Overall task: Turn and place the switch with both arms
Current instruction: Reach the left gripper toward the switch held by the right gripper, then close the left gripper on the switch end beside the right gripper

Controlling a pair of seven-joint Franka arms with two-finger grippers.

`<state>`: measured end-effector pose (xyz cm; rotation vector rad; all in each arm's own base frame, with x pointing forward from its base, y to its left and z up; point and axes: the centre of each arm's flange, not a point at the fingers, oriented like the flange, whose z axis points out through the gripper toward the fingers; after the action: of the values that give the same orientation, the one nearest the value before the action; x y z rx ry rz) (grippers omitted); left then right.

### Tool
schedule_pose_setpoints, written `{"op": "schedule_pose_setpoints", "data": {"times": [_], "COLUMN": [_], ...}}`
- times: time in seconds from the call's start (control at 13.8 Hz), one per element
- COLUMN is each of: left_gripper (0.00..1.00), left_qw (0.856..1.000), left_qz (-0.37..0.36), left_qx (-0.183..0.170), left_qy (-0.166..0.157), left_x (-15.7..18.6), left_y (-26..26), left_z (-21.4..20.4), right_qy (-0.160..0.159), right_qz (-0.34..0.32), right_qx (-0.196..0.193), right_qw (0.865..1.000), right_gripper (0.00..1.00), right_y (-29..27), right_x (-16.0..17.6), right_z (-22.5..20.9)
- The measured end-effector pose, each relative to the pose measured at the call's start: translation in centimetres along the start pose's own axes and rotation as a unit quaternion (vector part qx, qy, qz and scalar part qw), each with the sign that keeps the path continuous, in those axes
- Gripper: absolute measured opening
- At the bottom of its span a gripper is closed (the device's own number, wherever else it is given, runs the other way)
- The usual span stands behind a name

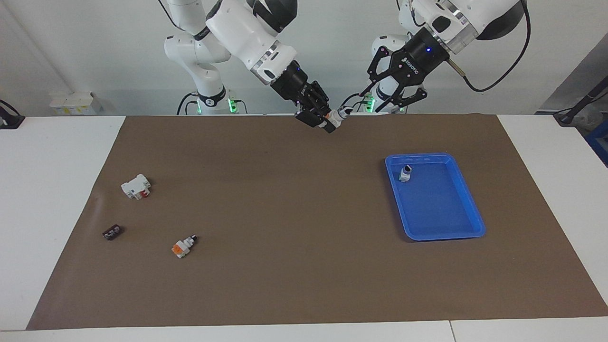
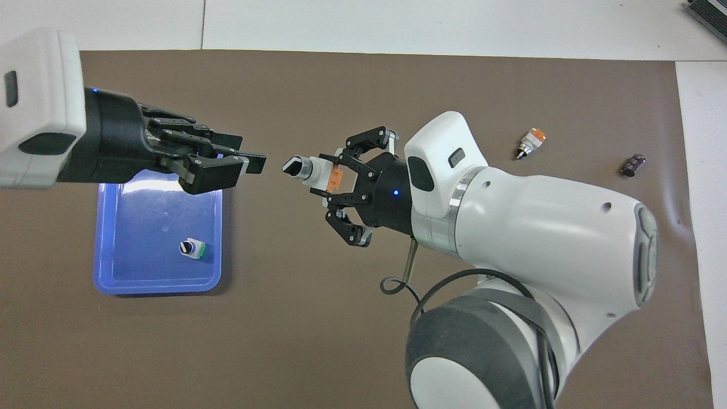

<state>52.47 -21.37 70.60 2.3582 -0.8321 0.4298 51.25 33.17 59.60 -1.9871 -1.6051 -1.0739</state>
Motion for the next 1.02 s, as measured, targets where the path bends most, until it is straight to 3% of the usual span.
{"op": "schedule_pose_setpoints", "data": {"times": [0.29, 0.73, 1.02], "left_gripper": [0.5, 0.49, 0.48], "left_qw": [0.999, 0.995, 0.991], "left_qz": [0.05, 0.104, 0.125], "left_qx": [0.006, -0.01, -0.043], "left_qy": [0.016, -0.003, -0.037], "left_x": [0.5, 0.6, -0.3], "left_y": [-0.2, 0.7, 1.2], "left_z": [0.8, 3.4, 4.0], "right_qy": [0.0, 0.0, 0.0], "right_qz": [0.0, -0.008, -0.009], "right_qx": [0.0, 0.008, 0.008], "right_qw": [1.0, 1.0, 1.0], "right_gripper": [0.42, 0.42, 0.42], "right_y": [0.0, -1.1, -1.2], "right_x": [0.0, 0.5, 0.7], "right_z": [0.0, 0.5, 0.5]}}
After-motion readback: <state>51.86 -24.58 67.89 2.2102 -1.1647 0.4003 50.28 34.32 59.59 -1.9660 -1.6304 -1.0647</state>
